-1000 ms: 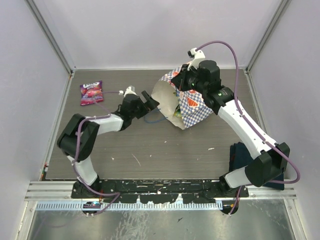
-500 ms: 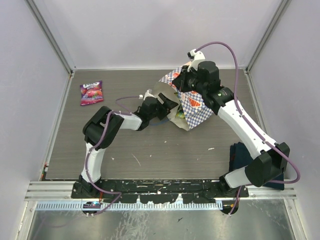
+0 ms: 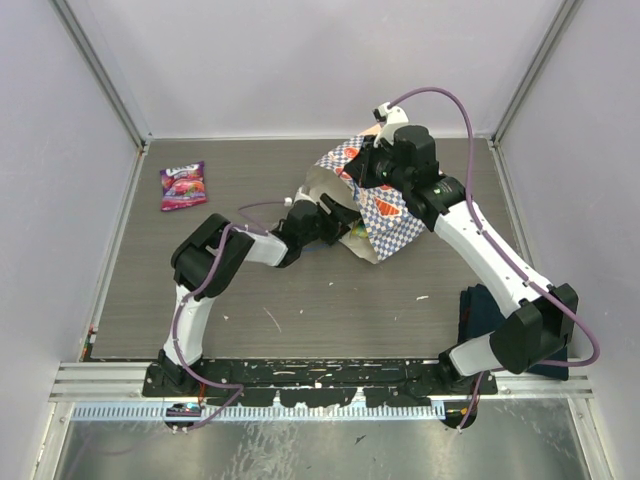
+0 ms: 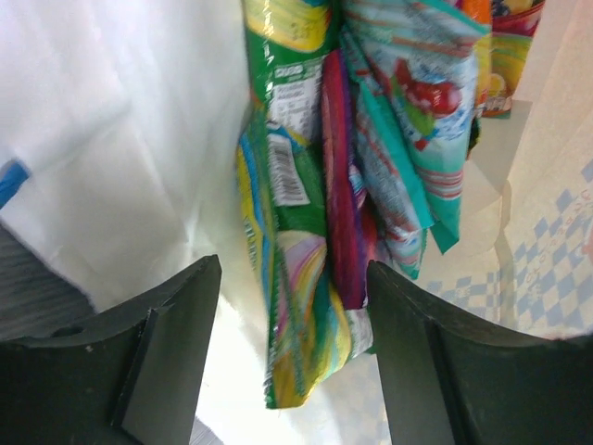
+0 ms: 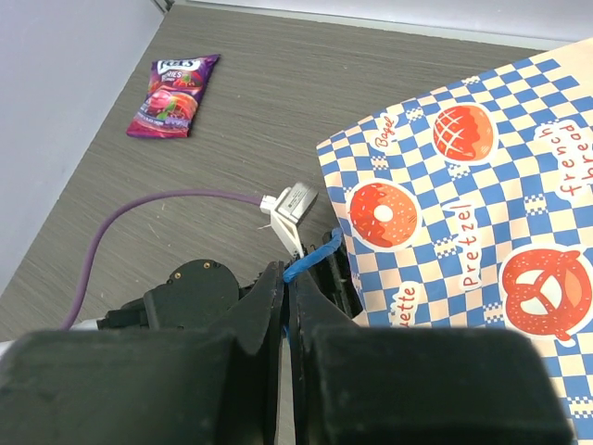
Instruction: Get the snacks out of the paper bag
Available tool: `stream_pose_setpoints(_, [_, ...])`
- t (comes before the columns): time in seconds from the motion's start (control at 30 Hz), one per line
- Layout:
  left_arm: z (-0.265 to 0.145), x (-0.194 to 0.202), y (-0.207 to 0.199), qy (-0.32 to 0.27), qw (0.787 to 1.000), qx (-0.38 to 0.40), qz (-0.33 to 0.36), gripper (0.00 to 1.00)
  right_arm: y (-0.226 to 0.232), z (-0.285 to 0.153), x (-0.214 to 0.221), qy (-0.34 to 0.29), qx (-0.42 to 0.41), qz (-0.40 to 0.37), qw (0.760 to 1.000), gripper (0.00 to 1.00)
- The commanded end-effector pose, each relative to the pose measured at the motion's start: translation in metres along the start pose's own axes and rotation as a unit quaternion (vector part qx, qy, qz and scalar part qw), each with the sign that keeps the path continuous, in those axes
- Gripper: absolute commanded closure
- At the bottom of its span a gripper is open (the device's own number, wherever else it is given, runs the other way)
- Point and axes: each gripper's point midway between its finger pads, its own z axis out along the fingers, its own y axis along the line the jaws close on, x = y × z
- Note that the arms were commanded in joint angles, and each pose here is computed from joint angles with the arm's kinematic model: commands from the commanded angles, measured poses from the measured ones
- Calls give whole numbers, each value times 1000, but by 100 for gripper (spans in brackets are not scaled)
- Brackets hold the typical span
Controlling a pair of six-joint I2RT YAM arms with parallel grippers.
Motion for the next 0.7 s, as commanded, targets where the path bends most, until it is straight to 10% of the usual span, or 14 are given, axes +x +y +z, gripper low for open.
stream_pose_setpoints(0.0, [-7,12,-18,22,997,55,-46,37,10,-12,-32,-56,-14,-12,998,99])
stream_pose_setpoints(0.3, [1,26,-22,45,993,75,-74,54,10,-14,-29,-56,-16,-9,998,99])
stream_pose_setpoints(0.5, [-8,15,-26,25,993,93,-69,97,11,-17,-29,-57,-17,-10,998,99])
stream_pose_setpoints(0.67, [-35,-11,-23,-8,995,92,-46,100,9,-19,-31,-61,-12,-15,998,99])
